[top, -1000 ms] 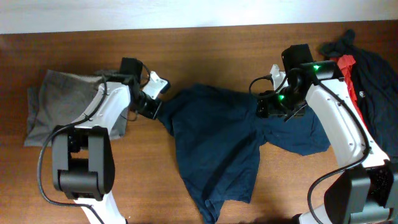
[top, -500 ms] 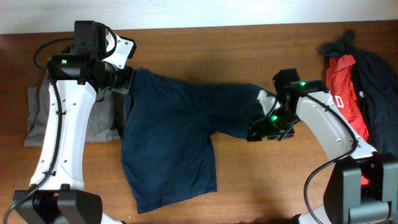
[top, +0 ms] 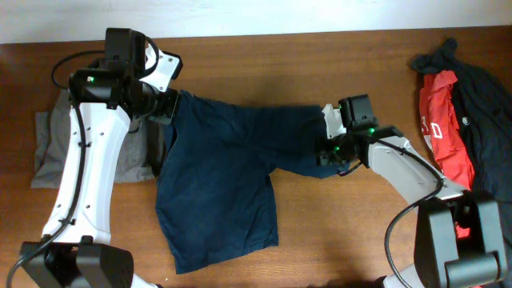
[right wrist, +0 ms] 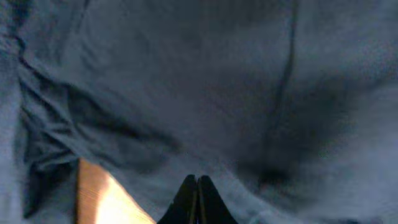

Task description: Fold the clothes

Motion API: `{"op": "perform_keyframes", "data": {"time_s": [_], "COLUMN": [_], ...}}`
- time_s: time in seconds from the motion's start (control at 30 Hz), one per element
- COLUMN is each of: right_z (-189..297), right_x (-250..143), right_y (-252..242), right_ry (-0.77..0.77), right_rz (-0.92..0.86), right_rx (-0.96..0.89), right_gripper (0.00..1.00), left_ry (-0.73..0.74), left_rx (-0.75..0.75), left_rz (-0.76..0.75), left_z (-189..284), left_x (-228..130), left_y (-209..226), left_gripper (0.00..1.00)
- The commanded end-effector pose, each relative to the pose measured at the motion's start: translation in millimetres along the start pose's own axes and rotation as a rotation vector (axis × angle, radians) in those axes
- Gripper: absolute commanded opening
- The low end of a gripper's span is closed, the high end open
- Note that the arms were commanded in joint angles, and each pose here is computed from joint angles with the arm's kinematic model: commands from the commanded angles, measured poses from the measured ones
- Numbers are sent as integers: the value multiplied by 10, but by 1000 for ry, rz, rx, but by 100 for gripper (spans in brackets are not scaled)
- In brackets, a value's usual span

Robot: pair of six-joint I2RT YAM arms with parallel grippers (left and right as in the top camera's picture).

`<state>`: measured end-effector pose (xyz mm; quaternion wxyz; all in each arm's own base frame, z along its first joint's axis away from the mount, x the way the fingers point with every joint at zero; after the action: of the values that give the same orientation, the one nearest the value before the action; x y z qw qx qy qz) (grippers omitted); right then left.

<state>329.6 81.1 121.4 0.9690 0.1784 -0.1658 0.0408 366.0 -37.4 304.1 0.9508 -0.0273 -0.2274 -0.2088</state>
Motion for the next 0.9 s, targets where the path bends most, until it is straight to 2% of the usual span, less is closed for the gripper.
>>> {"op": "perform_keyframes", "data": {"time_s": [0.0,0.1,0.3,0.43,0.6,0.7,0.77,0.87], "right_z": [-207,-407,-762,-783,-410,-97,122,392], "right_x": [-83,-45,-3,269,1049,1469,1668,1763], "right_y": [-81,-183,-651,-953,-1075,-1029,-947,-811], "right_ry": [25,10,-32,-101,-361,-460,-470,-391], "right_rz": [-20,-31,-295,-374,-316,-245,-228,-190], "right_rx": [-10,-19,-177,-178,-67,2,52,107], "right_gripper": [4,4,4,4,4,4,6,13], "left_ry": [-5,-5,-12,-39,-62,-84,-99,-104], "left_rx": [0,0,-11,-57,-76,-110,-131,-135], "left_rz": [18,18,18,16,13,11,8,8], "left_z": [10,10,10,12,14,19,22,23], "left_x": [13,13,21,52,82,107,124,131], "left_y": [-6,-6,-15,-49,-60,-86,-101,-103], "left_gripper": [0,0,1,1,1,2,2,2]}}
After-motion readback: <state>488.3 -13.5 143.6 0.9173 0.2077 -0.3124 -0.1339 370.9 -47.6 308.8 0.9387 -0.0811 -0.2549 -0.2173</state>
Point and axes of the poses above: each gripper's point midway between its finger pads, its own z axis back along the fingers, its own y axis along the line the jaws close on, x = y × z, the point moved 9 cm from there along z, back along the fingers, and after that the axes turned 4 degrees about -z, right-handed, at the moved point
